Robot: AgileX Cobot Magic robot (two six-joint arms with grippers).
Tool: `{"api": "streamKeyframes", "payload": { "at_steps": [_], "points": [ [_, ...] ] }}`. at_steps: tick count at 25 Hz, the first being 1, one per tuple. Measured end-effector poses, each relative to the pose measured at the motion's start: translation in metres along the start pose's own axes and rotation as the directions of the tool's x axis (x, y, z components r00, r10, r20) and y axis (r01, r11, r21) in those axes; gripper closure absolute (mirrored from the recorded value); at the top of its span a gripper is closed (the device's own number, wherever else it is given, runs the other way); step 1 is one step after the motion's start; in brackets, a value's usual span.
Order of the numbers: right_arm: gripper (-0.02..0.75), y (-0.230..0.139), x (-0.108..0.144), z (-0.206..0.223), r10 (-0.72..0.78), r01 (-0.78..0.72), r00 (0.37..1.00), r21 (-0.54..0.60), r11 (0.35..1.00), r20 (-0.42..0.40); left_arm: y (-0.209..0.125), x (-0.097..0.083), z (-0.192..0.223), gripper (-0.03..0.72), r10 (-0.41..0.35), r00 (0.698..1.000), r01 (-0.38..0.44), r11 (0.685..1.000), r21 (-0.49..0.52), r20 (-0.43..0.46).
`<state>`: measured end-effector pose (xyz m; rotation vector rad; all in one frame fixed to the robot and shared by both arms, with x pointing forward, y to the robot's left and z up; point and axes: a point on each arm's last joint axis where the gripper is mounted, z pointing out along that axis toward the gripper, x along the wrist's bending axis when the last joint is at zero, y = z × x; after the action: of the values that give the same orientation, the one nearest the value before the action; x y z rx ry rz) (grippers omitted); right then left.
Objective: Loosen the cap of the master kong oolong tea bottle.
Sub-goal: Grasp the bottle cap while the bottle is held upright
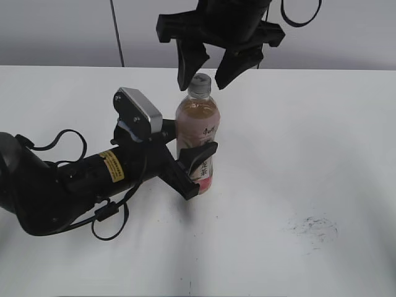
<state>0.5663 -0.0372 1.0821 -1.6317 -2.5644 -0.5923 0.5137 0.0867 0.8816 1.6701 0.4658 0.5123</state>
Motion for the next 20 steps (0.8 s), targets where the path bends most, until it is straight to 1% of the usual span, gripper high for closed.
{"api": "streamKeyframes", "payload": {
  "at_steps": [3,5,6,8,9,11,12,14,16,17,18,19,20],
  "points": [
    [0.284,0.0002,-0.0003,0.0016,0.001,-0.001,1.0,0.003,1.0,0.001,0.0,0.0,0.0,0.299,0.0,1.0,0.0,1.0,0.0,0.0],
    [0.318,0.0002,-0.0004,0.0016,0.001,-0.001,1.0,0.003,1.0,0.003,0.0,0.0,0.0,0.299,0.0,1.0,0.0,1.0,0.0,0.0],
    [0.353,0.0002,-0.0006,0.0016,-0.001,0.001,1.0,0.003,1.0,0.005,0.0,0.0,0.0,0.299,0.0,1.0,0.0,1.0,0.0,0.0],
    [0.456,0.0002,-0.0007,0.0016,-0.021,0.021,1.0,0.003,1.0,0.006,0.0,0.0,0.0,0.299,0.0,1.0,0.0,1.0,0.0,0.0],
    [0.468,0.0001,-0.0004,0.0016,-0.04,0.04,0.999,0.003,0.999,0.006,0.0,0.0,0.0,0.299,0.0,1.0,0.0,1.0,0.0,0.0],
    [0.468,0.0002,-0.0005,0.0016,-0.115,0.115,0.993,0.003,0.993,0.006,0.0,0.0,0.0,0.299,0.0,1.0,0.0,1.0,0.0,0.0],
    [0.468,0.0002,-0.0005,0.0016,-0.178,0.178,0.984,0.004,0.984,0.006,0.0,0.0,0.0,0.3,-0.002,1.0,0.002,1.0,0.0,0.0],
    [0.468,0.0002,-0.0004,0.0016,-0.325,0.325,0.946,0.004,0.946,0.004,0.0,0.0,0.0,0.3,-0.004,1.0,0.004,1.0,0.0,0.0],
    [0.468,0.0001,-0.0001,0.0016,-0.51,0.51,0.86,0.004,0.86,0.001,0.0,0.0,0.0,0.3,-0.006,1.0,0.006,1.0,0.0,0.0],
    [0.468,0.0,0.0003,0.0016,-0.623,0.623,0.782,0.002,0.782,-0.004,0.0,0.0,0.0,0.3,-0.006,1.0,0.006,1.0,0.0,0.0],
    [0.468,0.0,0.0006,0.0016,-0.731,0.731,0.682,-0.001,0.682,-0.007,0.0,0.0,0.0,0.3,-0.006,1.0,0.006,1.0,0.0,0.0],
    [0.468,0.0001,0.0009,0.0014,-0.808,0.808,0.589,-0.004,0.589,-0.008,-0.0001,-0.0002,-0.0002,0.3,-0.006,1.0,0.006,1.0,0.0,0.001],
    [0.468,0.0001,0.0011,0.0014,-0.88,0.88,0.475,-0.006,0.475,-0.008,0.0,-0.0002,-0.0002,0.3,-0.006,1.0,0.006,1.0,-0.001,0.001]
  ]
}}
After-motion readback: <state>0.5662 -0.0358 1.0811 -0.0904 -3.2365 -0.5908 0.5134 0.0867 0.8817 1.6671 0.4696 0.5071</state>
